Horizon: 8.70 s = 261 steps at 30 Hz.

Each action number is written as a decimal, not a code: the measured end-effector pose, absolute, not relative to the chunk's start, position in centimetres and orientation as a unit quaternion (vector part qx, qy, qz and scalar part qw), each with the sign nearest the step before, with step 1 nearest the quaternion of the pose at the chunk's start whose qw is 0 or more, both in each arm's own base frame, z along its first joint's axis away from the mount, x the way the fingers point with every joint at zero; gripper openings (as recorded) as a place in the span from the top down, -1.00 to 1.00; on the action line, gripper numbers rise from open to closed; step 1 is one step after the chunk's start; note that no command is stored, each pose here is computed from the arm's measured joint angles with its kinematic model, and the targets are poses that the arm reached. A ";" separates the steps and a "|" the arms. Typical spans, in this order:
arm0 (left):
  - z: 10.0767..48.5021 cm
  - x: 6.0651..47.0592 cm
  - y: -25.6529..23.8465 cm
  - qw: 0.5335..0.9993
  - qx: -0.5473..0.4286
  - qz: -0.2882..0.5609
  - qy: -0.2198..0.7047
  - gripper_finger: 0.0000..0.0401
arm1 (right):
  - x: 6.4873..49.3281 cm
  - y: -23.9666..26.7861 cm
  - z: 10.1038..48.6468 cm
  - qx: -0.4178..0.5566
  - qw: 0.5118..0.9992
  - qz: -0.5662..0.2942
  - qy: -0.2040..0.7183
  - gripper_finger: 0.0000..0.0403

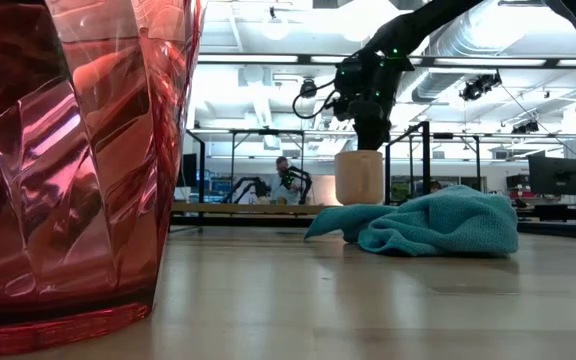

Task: Stack small to large cups/mugs on shelf
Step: Put the orange mug on the shelf, then put the red cup on the shelf

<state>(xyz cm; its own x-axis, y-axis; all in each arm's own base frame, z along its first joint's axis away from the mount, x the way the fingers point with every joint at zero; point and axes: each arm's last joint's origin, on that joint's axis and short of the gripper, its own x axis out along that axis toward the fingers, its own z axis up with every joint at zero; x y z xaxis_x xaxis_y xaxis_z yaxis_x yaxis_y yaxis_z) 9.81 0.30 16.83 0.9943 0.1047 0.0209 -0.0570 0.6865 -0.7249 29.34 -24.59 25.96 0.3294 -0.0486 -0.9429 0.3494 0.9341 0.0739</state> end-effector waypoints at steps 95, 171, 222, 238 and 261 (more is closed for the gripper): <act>16.8 9.8 0.3 0.902 -0.429 0.037 -0.028 0.94 | 28.6 -11.1 53.9 0.028 0.968 0.245 0.047 0.35; 19.5 9.3 0.6 0.886 -0.425 0.036 -0.182 0.94 | 14.1 -0.8 53.3 -0.116 0.976 0.178 -0.053 0.35; 23.9 23.2 -5.4 0.916 -0.309 -0.139 0.216 0.94 | 17.3 -2.2 36.8 0.083 0.996 0.025 -0.027 0.35; 28.2 25.0 -8.7 0.915 -0.259 -0.119 0.286 0.94 | 17.2 -2.3 35.7 0.093 0.995 0.004 0.032 0.35; 28.1 29.6 -13.0 0.875 -0.177 -0.023 0.451 0.94 | 14.1 -1.8 36.0 0.094 0.995 0.003 0.042 0.35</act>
